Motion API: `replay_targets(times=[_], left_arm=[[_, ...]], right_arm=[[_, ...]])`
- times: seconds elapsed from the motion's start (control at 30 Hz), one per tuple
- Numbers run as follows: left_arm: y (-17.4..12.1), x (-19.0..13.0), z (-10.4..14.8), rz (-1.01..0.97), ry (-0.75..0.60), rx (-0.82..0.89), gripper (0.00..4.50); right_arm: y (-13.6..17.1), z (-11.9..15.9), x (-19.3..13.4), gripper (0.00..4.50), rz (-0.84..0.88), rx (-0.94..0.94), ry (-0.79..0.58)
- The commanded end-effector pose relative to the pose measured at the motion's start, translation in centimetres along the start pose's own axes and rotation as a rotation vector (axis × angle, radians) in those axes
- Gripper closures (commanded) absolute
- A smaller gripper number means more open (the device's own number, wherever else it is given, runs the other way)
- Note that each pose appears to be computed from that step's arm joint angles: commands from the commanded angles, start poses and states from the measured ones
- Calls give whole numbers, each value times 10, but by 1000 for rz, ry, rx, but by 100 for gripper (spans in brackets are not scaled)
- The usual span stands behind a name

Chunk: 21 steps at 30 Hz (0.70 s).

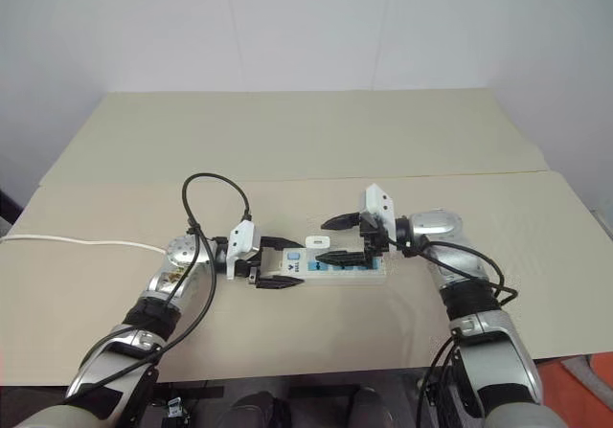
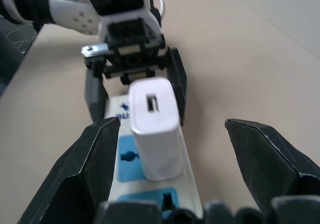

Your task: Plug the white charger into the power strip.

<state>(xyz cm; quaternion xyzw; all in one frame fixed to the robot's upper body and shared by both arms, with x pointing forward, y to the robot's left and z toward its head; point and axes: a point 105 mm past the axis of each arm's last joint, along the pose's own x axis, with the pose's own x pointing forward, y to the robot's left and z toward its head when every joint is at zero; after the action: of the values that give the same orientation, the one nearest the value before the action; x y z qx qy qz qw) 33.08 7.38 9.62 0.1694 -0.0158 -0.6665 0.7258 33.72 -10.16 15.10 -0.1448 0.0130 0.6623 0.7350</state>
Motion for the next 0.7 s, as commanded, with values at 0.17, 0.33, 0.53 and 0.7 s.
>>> replay_targets(times=[0.17,0.33,0.53,0.7], left_arm=[[12,-2,3,46,17,33,125],[9,-1,2,29,20,26,125],[9,1,2,20,21,20,2],[10,-2,5,13,10,24,2]], right_arm=[[3,29,-22,49,-27,-51,-61],[1,29,-28,49,-60,-46,-56],[1,30,-32,44,-80,-39,-65],[1,30,-36,44,-99,-30,-64]])
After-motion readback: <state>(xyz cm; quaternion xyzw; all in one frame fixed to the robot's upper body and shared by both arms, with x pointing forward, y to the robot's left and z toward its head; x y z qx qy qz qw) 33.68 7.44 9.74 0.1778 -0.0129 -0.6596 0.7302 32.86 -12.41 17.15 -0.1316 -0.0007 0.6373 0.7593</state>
